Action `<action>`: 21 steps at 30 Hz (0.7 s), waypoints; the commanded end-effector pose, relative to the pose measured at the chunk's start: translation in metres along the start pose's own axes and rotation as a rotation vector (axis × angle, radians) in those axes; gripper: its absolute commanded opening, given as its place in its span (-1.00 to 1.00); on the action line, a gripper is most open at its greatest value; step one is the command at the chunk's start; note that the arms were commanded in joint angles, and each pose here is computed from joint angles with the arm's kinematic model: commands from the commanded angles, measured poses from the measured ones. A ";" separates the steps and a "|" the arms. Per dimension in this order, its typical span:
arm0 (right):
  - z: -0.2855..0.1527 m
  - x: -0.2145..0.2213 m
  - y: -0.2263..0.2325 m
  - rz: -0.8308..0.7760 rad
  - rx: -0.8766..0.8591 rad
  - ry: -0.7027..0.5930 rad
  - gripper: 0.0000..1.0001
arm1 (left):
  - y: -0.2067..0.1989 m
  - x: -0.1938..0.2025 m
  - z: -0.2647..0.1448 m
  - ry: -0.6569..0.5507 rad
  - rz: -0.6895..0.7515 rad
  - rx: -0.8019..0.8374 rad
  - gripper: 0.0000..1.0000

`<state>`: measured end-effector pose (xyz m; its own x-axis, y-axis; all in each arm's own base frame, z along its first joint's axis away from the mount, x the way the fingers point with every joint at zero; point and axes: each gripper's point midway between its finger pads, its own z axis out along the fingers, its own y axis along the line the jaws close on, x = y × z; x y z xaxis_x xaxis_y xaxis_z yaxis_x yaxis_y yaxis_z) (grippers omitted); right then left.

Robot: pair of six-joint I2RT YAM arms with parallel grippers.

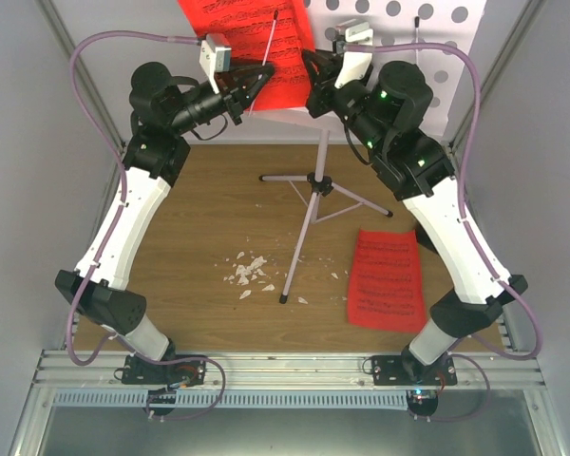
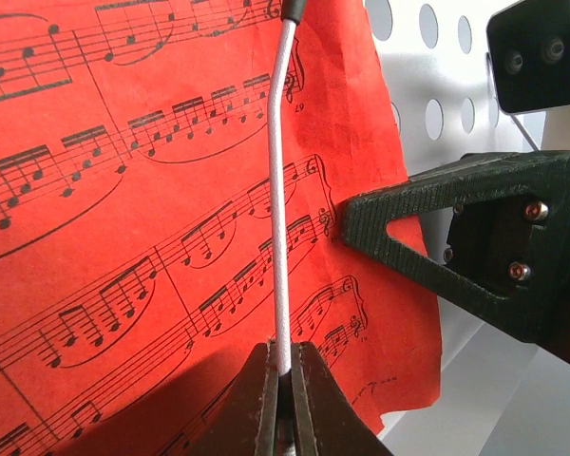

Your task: Pack up the instrument practice props

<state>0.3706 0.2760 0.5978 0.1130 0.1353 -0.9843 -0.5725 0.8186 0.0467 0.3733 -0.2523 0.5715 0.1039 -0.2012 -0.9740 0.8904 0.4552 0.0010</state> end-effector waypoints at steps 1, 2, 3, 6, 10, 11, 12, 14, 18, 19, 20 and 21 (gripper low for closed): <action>-0.021 -0.025 -0.029 0.018 0.131 -0.070 -0.99 | -0.018 -0.021 -0.005 -0.049 0.044 0.041 -1.00; -0.026 -0.030 -0.028 0.024 0.128 -0.085 -0.99 | -0.017 -0.020 -0.005 -0.048 0.042 0.037 -1.00; -0.033 -0.037 -0.029 0.028 0.126 -0.102 -0.99 | -0.016 -0.020 -0.005 -0.047 0.040 0.035 -1.00; -0.059 -0.059 -0.032 0.035 0.139 -0.162 -0.99 | -0.014 -0.019 -0.004 -0.046 0.027 0.026 -1.00; -0.116 -0.095 -0.036 0.059 0.156 -0.298 -0.99 | -0.010 -0.016 -0.001 -0.039 -0.003 0.029 -1.00; -0.135 -0.105 -0.038 0.066 0.159 -0.341 -0.99 | -0.010 -0.016 0.000 -0.039 -0.010 0.028 -1.00; -0.154 -0.112 -0.040 0.073 0.165 -0.384 -0.99 | -0.008 -0.015 0.001 -0.038 -0.017 0.026 -1.00; -0.201 -0.133 -0.043 0.091 0.175 -0.493 -0.99 | -0.006 -0.014 0.002 -0.040 -0.028 0.021 -1.00; -0.261 -0.143 -0.054 0.101 0.225 -0.596 -0.99 | -0.002 -0.012 0.005 -0.032 -0.049 0.017 -1.00; -0.273 -0.145 -0.057 0.104 0.239 -0.613 -0.99 | -0.002 -0.012 0.006 -0.030 -0.055 0.017 -1.00; -0.282 -0.146 -0.058 0.103 0.247 -0.623 -0.99 | -0.001 -0.012 0.007 -0.030 -0.058 0.014 -1.00; -0.290 -0.147 -0.059 0.101 0.250 -0.632 -0.99 | 0.001 -0.010 0.007 -0.029 -0.062 0.010 -0.98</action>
<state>0.1654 0.0698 0.6881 0.5077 0.4427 -0.7391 -0.4557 0.8660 0.2056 0.3806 -0.2531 0.5723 0.0619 -0.2263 -0.9721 0.8881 0.4570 -0.0498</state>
